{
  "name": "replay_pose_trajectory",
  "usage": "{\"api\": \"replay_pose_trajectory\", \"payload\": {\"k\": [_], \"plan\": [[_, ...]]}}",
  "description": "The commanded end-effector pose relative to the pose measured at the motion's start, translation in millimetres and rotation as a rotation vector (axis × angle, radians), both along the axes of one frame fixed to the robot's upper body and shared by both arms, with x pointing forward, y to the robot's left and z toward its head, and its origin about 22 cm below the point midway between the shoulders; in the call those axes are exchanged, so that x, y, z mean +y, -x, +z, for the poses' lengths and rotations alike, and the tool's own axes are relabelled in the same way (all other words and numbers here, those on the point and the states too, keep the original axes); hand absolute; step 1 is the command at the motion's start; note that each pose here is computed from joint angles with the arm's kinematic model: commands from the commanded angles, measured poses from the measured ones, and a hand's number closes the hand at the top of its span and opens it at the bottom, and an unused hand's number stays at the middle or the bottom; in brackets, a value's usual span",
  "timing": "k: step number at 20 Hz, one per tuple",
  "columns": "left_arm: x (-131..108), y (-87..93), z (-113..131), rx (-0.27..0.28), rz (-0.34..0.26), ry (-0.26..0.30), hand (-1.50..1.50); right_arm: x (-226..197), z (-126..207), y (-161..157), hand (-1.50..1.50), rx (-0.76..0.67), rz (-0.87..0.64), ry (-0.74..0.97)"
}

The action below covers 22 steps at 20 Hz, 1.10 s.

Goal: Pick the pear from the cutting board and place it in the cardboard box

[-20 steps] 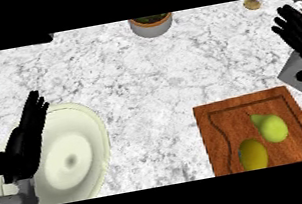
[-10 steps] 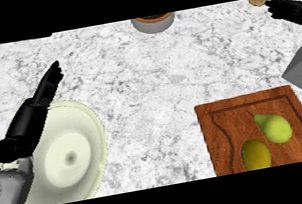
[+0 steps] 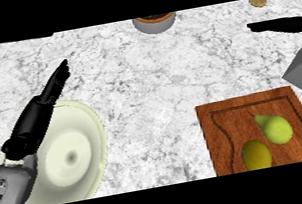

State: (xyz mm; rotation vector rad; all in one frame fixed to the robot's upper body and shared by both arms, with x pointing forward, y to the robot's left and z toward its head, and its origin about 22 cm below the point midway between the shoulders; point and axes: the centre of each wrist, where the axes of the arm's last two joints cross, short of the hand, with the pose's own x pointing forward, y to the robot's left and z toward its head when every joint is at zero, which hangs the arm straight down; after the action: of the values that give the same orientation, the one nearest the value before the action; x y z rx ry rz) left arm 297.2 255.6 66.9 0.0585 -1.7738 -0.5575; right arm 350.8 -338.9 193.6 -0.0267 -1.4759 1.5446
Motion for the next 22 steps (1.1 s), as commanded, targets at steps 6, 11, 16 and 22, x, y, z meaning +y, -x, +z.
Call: {"api": "replay_pose_trajectory", "payload": {"k": [6,11,16,22], "plan": [[-10.9,-5.1,8.8,0.017,0.002,0.003,0.00,47.8,-1.2,-0.8,-1.50,0.091,0.297,0.384],[0.0,6.7,-2.7,0.013,0.031,-0.011,0.00,82.1,-10.2,14.9,-1.50,0.031,0.366,0.557],[17.4,-7.4,-7.8,0.011,0.046,-0.016,0.00,105.5,-20.3,18.9,-1.50,0.055,0.363,0.652],[3.5,8.0,10.7,0.008,0.040,-0.016,0.00,114.2,-50.6,33.0,-1.50,0.099,0.334,0.671]]}}
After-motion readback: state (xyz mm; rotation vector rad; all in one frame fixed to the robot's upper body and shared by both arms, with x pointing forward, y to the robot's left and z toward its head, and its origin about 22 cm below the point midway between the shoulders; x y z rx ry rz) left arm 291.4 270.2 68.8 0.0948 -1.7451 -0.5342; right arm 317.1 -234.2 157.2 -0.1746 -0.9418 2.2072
